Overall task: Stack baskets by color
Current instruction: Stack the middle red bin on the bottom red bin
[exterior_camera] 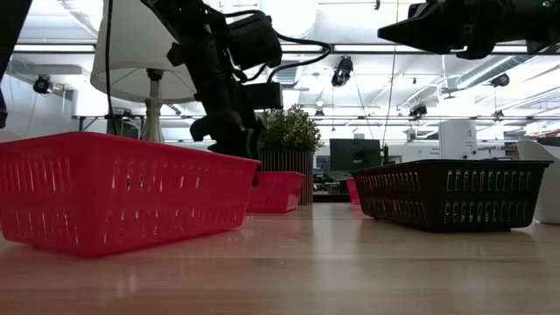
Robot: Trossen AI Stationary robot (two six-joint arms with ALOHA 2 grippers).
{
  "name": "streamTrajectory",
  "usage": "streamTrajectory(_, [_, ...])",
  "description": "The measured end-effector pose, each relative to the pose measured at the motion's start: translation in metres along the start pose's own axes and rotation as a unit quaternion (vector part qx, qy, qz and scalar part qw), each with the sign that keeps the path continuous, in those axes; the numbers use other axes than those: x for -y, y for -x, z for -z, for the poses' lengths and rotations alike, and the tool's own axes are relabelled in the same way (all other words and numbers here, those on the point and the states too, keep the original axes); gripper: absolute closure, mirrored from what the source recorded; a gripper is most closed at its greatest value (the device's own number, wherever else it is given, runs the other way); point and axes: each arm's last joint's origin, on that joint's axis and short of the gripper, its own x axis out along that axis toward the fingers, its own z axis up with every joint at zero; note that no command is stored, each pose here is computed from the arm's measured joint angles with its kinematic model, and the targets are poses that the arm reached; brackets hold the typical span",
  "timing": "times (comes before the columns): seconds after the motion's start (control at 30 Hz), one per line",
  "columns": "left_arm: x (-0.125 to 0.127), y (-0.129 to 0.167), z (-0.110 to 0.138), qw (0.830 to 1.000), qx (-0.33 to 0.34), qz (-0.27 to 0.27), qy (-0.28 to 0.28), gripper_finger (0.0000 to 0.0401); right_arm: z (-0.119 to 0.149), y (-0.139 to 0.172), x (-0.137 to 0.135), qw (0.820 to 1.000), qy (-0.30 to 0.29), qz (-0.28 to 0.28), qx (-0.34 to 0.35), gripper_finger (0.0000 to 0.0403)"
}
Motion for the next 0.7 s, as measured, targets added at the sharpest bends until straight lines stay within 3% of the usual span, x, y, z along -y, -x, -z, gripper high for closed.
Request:
streamTrajectory(0.27, [0.0, 0.001, 0.0, 1.0, -0.001, -0.005, 0.002, 0.0385, 0.0, 0.0, 0.0, 1.0, -0.001, 0.0, 0.0, 0.0394])
streamTrajectory(0.43, [0.005, 0.015, -0.011, 1.0, 0.013, -0.003, 0.022, 0.0397, 0.002, 0.0, -0.001, 1.0, -0.021, -0.007, -0.011, 0.0394])
streamTrajectory(0.6, [0.022, 0.052, -0.031, 0.998, 0.035, 0.002, 0.051, 0.0399, 0.003, 0.002, -0.002, 0.999, -0.033, -0.011, -0.017, 0.0394])
streamTrajectory(0.7, [0.035, 0.079, -0.046, 0.992, 0.067, -0.003, 0.103, 0.0399, 0.0, 0.005, 0.0, 0.999, -0.039, -0.005, -0.007, 0.0394])
